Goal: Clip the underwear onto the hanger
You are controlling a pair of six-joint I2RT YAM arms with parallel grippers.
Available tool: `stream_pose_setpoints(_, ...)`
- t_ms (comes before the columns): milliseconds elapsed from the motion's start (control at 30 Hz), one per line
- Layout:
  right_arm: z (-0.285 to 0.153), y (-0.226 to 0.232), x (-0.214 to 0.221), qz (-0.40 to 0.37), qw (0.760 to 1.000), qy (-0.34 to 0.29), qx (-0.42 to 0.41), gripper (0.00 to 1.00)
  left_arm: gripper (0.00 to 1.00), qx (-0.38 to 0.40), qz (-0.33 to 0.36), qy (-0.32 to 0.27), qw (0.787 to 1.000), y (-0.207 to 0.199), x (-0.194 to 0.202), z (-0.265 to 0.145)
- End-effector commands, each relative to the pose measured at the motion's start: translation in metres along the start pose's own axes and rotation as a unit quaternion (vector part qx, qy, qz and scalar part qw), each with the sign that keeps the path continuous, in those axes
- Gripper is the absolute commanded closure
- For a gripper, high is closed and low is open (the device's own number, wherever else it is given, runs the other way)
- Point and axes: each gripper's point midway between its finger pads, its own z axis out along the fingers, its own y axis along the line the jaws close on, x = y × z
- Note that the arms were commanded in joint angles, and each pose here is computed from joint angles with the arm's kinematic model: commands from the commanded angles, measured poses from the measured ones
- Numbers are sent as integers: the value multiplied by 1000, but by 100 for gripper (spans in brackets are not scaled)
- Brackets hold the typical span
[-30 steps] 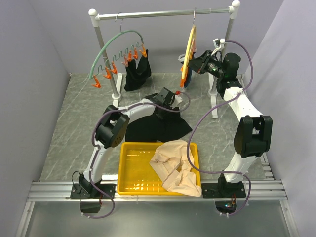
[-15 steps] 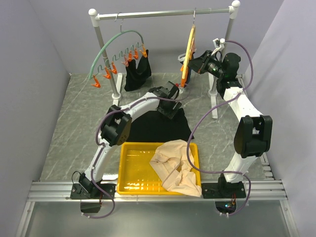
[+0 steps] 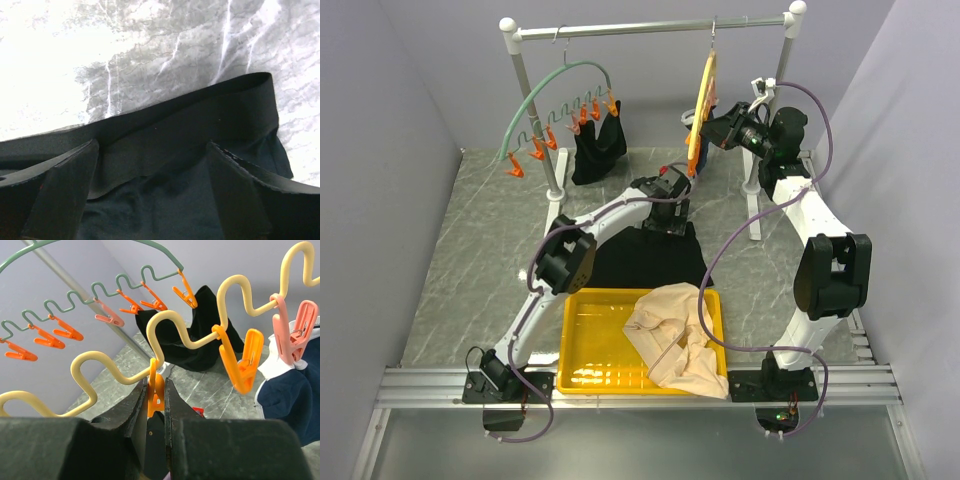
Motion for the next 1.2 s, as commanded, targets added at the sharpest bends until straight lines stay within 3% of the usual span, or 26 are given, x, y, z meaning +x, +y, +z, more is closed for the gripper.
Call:
stream_pose_setpoints(0,-10,17,-15,-27,999,-12,-14,100,7,-31,-20,38,999,5,30,26)
stream_pose_setpoints(67,-10,17,-15,-27,999,-12,-12,100,16,-48,-15,44,998,15,35,36)
stream_pose_setpoints(233,-10,15,-16,-26,1000,-15,-8,100,26,-72,-7,74,995,37,54,52)
stream_pose_setpoints(333,-10,15,-16,-27,1000,-14,-7,100,39,-70,-16,95,993,45,64,60)
stream_pose_setpoints(433,-9,12,-14,-24,1000,-13,-4,100,57,-68,-22,117,991,55,73,67)
stream_pose_setpoints(467,-10,11,-14,-23,1000,-14,-3,100,69,-66,-22,119,990,56,75,69)
stream_pose_setpoints(567,-9,11,-14,-21,1000,-15,-3,100,91,-58,-17,111,992,53,68,67)
stream_pose_setpoints(633,-8,10,-14,-20,1000,-15,-1,100,94,-54,-17,95,994,53,57,61)
stream_pose_setpoints(733,-7,11,-14,-19,1000,-15,-4,100,98,-28,-34,41,998,49,25,45)
stream_pose_setpoints(767,-7,11,-14,-18,1000,-15,-6,100,100,9,-47,-30,998,37,-16,24)
stream_pose_setpoints(800,-7,11,-14,-18,1000,-15,-6,100,100,23,-48,-66,996,35,-33,13)
stream_pose_setpoints(833,-7,13,-16,-19,1000,-16,-8,100,100,29,-46,-73,996,38,-26,12)
stream_pose_setpoints(867,-7,12,-16,-18,1000,-17,-8,100,100,63,-45,-128,989,29,-54,-19)
stream_pose_setpoints(967,-6,14,-17,-18,1000,-17,-14,100,100,128,-11,-246,961,13,-90,-58)
stream_pose_setpoints(1000,-6,16,-18,-18,1000,-17,-17,100,100,147,19,-300,942,10,-97,-63)
stream_pose_setpoints(1167,-6,18,-20,-16,999,-18,-23,100,100,186,102,-437,874,0,-119,-113)
